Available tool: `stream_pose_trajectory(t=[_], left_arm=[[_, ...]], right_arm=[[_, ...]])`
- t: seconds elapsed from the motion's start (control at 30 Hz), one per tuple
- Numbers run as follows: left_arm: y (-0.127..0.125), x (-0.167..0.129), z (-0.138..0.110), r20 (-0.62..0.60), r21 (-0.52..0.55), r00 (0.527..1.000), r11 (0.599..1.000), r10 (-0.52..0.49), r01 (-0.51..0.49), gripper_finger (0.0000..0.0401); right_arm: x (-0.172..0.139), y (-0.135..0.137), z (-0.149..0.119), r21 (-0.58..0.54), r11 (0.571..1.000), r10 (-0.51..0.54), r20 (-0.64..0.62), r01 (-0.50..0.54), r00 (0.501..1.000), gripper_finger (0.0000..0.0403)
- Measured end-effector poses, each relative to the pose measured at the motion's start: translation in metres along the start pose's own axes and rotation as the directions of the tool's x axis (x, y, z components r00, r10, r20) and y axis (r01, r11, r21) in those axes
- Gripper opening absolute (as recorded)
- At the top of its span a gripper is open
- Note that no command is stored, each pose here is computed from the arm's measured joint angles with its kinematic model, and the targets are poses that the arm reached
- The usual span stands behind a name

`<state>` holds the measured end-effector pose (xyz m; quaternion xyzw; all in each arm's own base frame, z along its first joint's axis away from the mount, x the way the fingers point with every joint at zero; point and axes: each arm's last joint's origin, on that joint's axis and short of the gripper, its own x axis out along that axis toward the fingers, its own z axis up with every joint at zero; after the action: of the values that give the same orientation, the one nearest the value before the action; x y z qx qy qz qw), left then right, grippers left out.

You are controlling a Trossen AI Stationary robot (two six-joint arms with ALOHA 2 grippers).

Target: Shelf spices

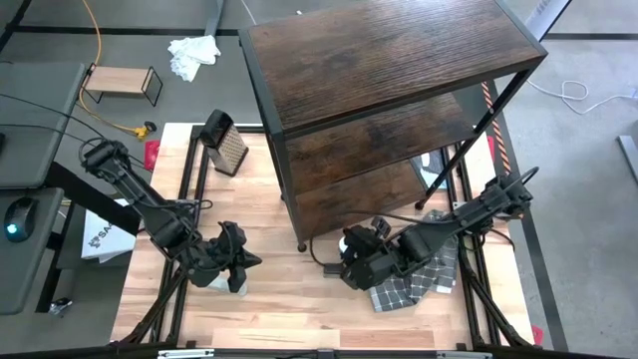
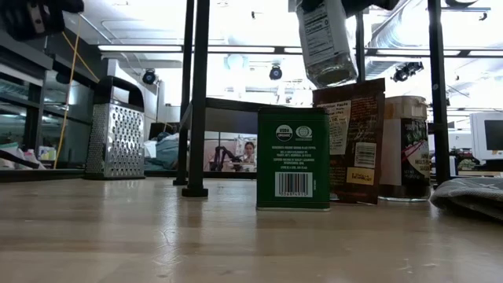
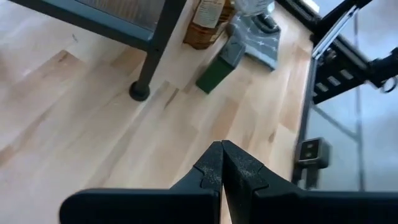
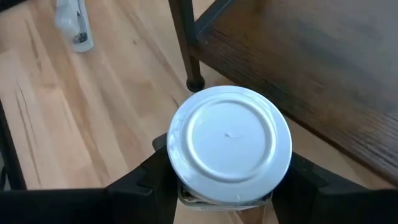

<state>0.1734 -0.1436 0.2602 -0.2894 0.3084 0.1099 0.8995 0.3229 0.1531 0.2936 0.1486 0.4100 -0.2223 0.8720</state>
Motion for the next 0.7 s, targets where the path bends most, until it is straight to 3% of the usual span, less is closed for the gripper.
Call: stream_pose_trajectory(t=[0.27,0.4,0.7], left_arm=[[0.003,0.005,0.005,-0.024,0.055,1.0,0.998,-0.002,0.003,0.0],[0.004,0.007,0.006,-0.055,0.078,0.998,0.997,-0.009,0.014,0.0],[0.003,0.007,0.004,-0.138,0.1,0.989,0.993,-0.046,0.061,0.0]], right_arm=[[0.02,0.009,-0.012,0.056,0.997,-0.049,-0.037,0.051,0.998,0.0181],[0.018,0.023,-0.017,0.079,0.996,0.034,-0.01,-0.033,0.999,0.0181],[-0.004,0.047,-0.056,0.018,0.995,0.1,-0.051,-0.1,0.994,0.0181]])
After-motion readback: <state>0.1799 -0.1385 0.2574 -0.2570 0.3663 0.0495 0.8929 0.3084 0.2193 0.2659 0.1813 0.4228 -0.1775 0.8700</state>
